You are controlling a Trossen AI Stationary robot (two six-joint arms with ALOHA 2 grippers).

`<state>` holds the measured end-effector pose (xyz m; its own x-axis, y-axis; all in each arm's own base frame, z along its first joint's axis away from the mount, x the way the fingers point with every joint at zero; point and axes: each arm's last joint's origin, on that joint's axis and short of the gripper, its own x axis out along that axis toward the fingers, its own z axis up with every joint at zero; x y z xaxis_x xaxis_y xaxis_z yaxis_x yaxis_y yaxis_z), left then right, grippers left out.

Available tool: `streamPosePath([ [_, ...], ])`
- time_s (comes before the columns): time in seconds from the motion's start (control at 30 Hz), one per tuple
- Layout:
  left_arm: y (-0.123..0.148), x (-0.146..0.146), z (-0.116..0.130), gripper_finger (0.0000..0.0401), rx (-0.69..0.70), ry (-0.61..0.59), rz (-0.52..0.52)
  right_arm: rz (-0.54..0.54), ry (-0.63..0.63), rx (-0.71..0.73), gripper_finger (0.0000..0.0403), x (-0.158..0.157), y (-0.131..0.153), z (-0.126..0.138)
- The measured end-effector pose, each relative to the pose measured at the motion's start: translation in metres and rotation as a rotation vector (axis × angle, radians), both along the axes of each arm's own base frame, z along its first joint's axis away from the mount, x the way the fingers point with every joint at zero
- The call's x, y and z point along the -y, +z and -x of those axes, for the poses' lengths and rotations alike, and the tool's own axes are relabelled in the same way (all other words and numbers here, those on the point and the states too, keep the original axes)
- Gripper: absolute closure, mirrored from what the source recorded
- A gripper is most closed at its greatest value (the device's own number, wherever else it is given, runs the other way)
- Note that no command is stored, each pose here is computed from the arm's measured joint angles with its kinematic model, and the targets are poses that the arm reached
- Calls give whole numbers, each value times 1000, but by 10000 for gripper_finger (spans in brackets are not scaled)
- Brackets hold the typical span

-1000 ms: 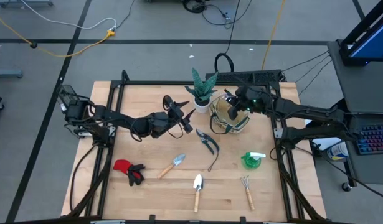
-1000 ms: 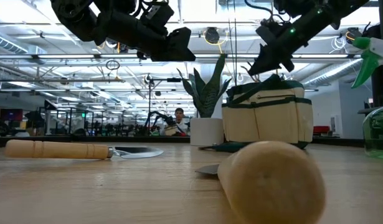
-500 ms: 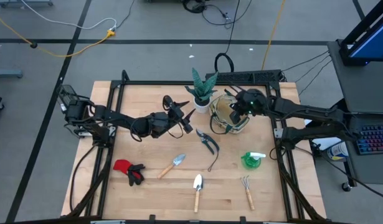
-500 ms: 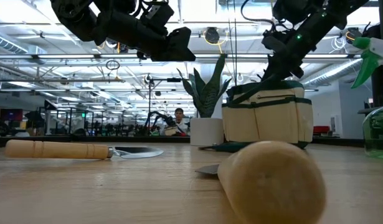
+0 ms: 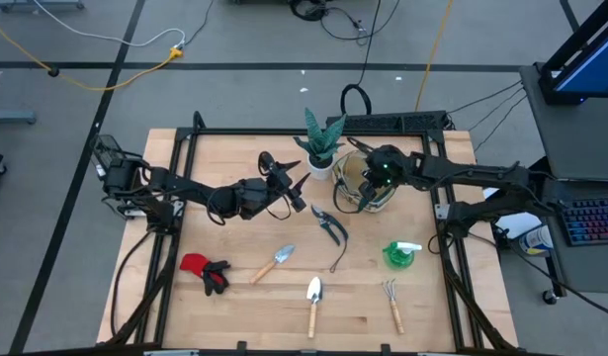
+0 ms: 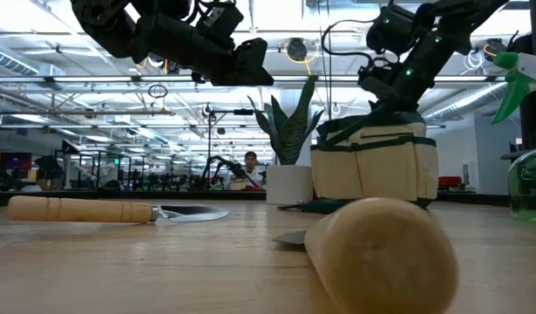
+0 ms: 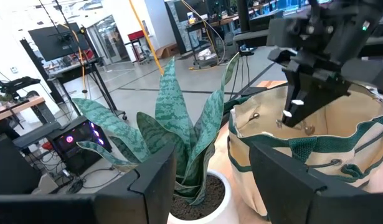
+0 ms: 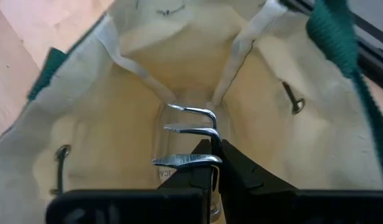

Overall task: Pick & Place Garden tools in Gardening bag
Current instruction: Put the top brown hand rake into the gardening bag, then put the top brown trowel into the gardening bag

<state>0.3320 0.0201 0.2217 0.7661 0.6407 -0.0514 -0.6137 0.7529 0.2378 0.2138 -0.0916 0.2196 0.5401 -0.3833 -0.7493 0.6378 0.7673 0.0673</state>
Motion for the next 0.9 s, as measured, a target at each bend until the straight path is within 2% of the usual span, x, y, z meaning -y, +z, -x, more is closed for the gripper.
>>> streamPosePath([
  [0.53,0,0,0,192,-2,0,-2,-5,24,-59,397,6,-22,-16],
  [0.9,0,0,0,192,-4,-1,-3,-3,28,-67,356,7,-24,-17],
])
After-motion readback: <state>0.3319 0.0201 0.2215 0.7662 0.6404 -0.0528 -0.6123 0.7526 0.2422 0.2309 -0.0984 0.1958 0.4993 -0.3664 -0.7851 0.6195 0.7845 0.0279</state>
